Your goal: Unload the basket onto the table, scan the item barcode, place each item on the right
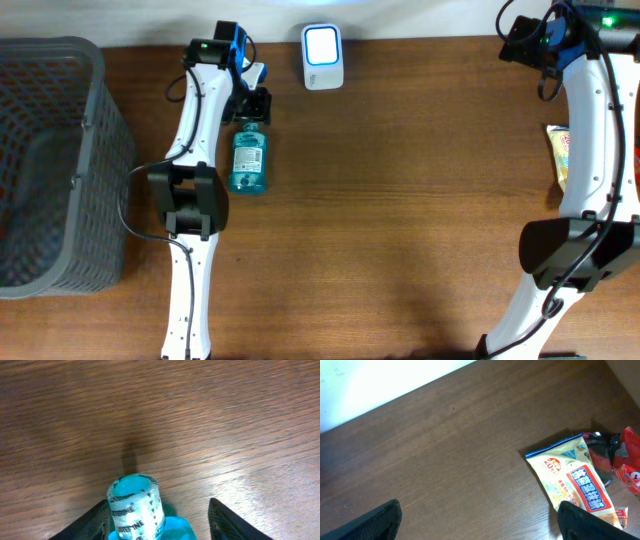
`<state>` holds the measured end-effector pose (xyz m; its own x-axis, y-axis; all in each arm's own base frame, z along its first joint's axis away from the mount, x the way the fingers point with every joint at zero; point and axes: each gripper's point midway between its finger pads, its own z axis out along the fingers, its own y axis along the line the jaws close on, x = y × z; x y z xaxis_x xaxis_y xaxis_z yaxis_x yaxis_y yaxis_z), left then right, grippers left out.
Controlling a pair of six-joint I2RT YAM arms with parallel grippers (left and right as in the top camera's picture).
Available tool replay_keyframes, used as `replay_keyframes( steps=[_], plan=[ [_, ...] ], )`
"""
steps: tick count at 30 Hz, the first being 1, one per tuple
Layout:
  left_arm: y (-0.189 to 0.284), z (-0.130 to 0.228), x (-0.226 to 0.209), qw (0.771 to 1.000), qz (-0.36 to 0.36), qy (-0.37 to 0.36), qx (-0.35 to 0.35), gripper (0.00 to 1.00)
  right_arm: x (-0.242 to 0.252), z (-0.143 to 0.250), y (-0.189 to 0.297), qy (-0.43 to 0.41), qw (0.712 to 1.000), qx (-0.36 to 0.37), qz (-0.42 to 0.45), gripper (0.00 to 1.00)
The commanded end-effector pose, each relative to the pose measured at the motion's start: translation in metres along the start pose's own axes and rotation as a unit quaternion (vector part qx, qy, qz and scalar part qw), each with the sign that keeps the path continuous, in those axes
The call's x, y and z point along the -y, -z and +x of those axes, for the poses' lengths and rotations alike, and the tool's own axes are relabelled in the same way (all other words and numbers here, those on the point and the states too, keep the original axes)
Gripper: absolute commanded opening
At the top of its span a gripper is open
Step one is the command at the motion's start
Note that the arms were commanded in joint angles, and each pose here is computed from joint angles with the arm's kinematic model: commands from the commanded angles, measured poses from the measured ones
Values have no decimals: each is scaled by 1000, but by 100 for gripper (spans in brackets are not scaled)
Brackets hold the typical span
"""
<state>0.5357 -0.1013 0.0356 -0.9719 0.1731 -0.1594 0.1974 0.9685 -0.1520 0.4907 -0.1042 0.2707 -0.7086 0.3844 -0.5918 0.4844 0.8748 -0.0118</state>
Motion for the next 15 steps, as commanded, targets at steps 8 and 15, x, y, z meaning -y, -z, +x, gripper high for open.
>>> replay_keyframes(
  steps=[8,15],
  plan=[
    [-12,-1,-9,999,-26,22,1,46,0,1,-2,-1,1000,-1,1,99],
    [-16,0,-10,999,-26,22,-1,33,0,1,-2,-1,1000,-1,1,99]
  ],
)
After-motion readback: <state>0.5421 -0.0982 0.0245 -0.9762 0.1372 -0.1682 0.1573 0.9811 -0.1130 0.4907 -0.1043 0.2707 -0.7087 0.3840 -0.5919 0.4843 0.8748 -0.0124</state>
